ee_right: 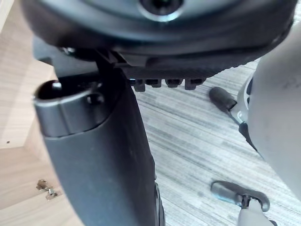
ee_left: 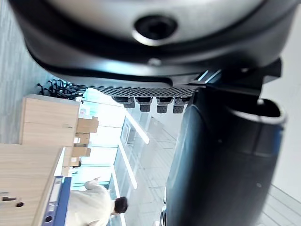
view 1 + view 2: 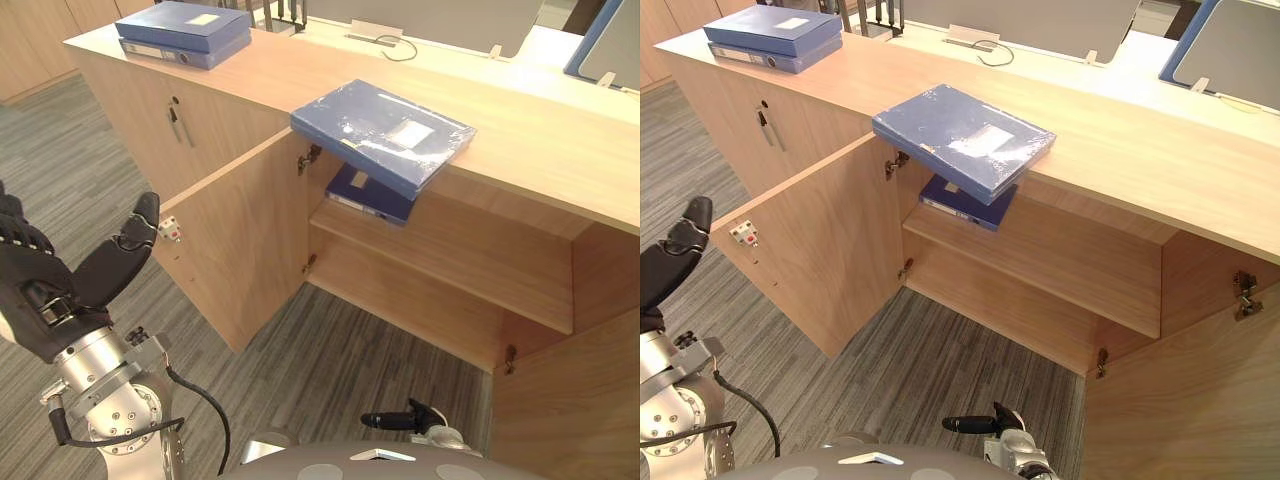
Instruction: Walk over to the cabinet, pick up the folder, carry it to the office cabinet, place the folder inside the office cabinet, then close the office cabinet door
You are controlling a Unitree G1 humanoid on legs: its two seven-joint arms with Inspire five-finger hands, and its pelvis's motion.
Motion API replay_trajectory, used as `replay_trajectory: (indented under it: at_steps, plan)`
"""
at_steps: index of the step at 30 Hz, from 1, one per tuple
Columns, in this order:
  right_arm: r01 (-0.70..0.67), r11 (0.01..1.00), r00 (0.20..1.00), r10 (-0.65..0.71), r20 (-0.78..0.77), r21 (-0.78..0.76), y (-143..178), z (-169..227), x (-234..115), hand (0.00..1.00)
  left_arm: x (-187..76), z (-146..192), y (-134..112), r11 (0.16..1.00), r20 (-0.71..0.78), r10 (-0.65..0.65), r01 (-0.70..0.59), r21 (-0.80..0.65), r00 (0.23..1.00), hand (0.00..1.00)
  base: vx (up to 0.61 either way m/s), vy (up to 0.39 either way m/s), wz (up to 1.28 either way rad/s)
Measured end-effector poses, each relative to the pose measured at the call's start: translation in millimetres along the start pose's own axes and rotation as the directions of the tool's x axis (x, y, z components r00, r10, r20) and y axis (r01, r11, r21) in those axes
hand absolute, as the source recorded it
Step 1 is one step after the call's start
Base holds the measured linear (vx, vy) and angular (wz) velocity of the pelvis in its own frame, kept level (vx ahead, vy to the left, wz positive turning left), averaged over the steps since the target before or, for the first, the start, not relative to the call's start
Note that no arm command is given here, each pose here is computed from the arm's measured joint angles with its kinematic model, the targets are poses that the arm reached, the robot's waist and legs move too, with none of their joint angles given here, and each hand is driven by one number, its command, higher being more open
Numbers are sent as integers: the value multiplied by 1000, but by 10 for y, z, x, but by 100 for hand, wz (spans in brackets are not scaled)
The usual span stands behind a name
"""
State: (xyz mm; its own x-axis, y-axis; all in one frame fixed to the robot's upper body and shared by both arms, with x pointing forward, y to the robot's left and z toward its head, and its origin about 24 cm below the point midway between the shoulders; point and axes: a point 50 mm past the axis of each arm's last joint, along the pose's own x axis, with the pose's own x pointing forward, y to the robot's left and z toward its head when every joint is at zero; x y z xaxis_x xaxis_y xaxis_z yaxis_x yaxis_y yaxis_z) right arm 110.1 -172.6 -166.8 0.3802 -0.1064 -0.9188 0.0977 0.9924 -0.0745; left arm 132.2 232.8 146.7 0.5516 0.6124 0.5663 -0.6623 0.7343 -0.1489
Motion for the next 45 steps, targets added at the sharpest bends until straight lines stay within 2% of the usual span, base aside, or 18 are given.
replay_trajectory:
  at_steps: [4, 8, 11, 13, 14, 16, 18, 20, 28, 40, 45]
  plan:
    - [-9, 1000, 1000, 9, 11, -3, 11, 49, 7, 100, 70, 56, 7, 999, 58, -47, 46, 23, 997, 100, 0, -4, -1]
    - [-29, 999, 999, 30, 25, -16, 35, 111, 14, 100, 184, 130, -91, 986, 145, -166, 158, 60, 975, 100, 7, -12, -8]
    - [-44, 998, 998, 46, 37, -43, 49, 158, 18, 100, 261, 225, -304, 936, 236, -351, 342, 78, 906, 100, 12, 2, -19]
    - [-59, 996, 997, 61, 42, -65, 67, 175, 18, 100, 272, 302, -488, 855, 304, -518, 495, 154, 800, 100, 16, 15, -27]
    - [-61, 996, 997, 64, 43, -70, 72, 177, 18, 100, 268, 325, -532, 830, 325, -557, 528, 179, 765, 100, 13, 21, -29]
    - [-72, 993, 996, 76, 42, -90, 90, 175, 17, 100, 237, 410, -668, 741, 394, -666, 622, 252, 634, 100, 13, 21, -27]
    - [-76, 993, 996, 80, 38, -93, 89, 157, 15, 100, 229, 454, -733, 690, 426, -715, 657, 302, 555, 100, 25, 13, -24]
    - [-73, 993, 997, 76, 29, -95, 54, 122, 12, 100, 232, 487, -787, 658, 456, -742, 665, 355, 491, 100, 23, 6, -19]
    - [-60, 995, 998, 61, 4, -81, -15, 11, -1, 100, 205, 486, -812, 598, 455, -794, 655, 463, 403, 100, 7, 0, -5]
    - [-63, 995, 998, 63, -7, -74, 6, -44, -9, 100, 107, 338, -851, 579, 429, -814, 598, 554, 391, 100, 0, 0, 0]
    - [-66, 994, 998, 66, -2, -88, 76, -28, -9, 100, -33, 152, -923, 504, 364, -864, 597, 624, 349, 100, 4, 0, -1]
